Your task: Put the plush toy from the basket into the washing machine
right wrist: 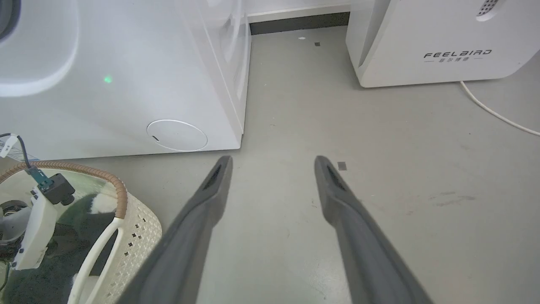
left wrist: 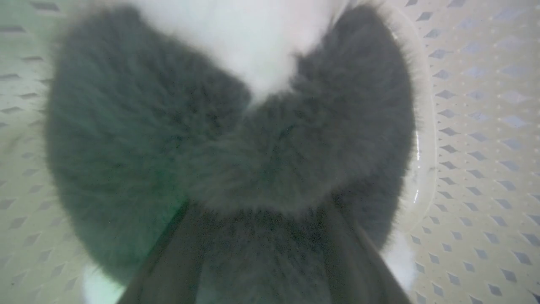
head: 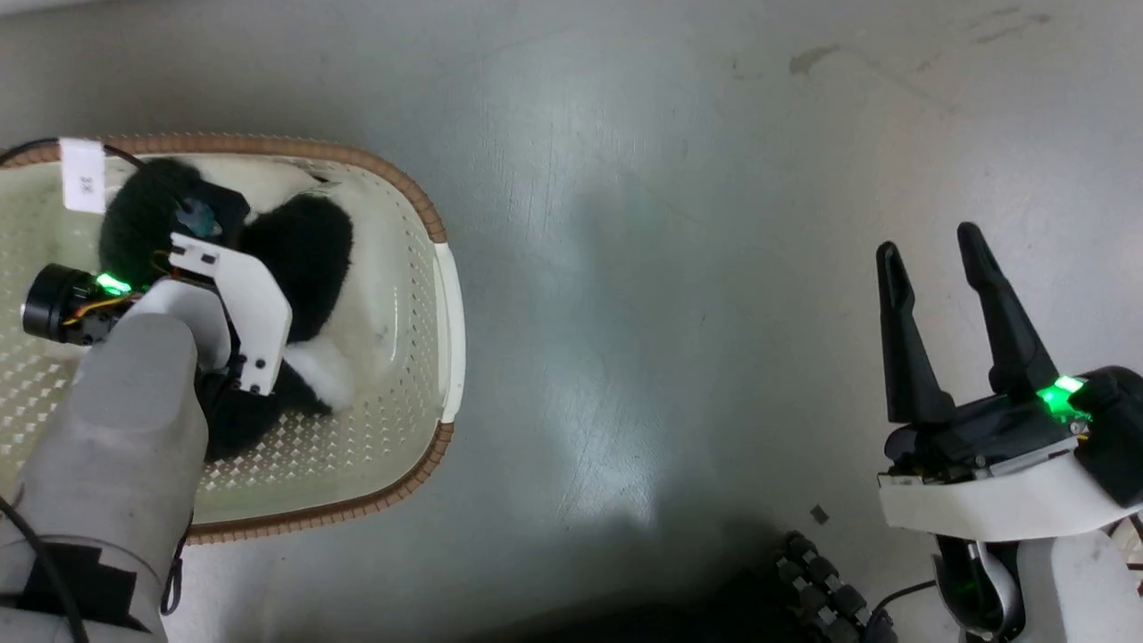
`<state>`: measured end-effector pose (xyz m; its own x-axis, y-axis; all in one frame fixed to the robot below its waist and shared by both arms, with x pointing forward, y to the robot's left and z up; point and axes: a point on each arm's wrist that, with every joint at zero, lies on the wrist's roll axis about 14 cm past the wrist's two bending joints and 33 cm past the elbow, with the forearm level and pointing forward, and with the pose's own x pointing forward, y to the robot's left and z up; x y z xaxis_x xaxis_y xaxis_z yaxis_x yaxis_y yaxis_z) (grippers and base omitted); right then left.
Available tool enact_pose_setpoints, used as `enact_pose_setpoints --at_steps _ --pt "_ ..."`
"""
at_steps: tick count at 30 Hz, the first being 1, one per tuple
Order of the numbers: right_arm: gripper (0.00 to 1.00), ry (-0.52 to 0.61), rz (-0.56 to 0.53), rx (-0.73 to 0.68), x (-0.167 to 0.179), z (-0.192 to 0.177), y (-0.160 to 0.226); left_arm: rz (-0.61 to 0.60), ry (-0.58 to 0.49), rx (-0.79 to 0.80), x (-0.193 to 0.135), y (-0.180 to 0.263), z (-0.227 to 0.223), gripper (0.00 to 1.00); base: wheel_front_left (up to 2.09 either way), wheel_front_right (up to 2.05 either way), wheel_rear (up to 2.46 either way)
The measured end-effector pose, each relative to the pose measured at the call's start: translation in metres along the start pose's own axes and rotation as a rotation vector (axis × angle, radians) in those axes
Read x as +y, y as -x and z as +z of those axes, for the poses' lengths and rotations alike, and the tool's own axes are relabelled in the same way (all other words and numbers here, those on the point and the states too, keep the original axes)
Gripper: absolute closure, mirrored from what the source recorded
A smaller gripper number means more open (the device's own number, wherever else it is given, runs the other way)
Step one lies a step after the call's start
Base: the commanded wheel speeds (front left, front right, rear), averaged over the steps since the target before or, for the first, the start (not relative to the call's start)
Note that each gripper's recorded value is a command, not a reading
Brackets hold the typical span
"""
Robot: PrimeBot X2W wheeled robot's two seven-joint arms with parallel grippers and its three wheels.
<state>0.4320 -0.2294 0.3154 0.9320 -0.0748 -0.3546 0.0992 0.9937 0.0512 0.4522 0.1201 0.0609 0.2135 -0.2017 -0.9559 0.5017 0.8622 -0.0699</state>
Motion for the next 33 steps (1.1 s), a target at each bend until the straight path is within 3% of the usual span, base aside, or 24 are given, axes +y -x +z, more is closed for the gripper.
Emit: enact_pose_setpoints --at_steps 7,17,33 --pt "0.0 -0.002 0.002 -0.039 0.0 0.013 0.0 0.001 0.032 -0.025 0.0 0.009 0.002 1.0 0.0 0.0 0.0" --pt "0.0 0.007 0.019 -0.168 0.005 0.064 0.013 0.022 0.107 -0.146 -0.011 0.061 0.01 1.0 0.0 0.0 0.0" --pt "0.0 0.027 0.078 -0.319 0.027 0.122 0.054 0.087 0.225 -0.5 -0.017 0.168 0.039 1.0 0.0 0.0 0.0"
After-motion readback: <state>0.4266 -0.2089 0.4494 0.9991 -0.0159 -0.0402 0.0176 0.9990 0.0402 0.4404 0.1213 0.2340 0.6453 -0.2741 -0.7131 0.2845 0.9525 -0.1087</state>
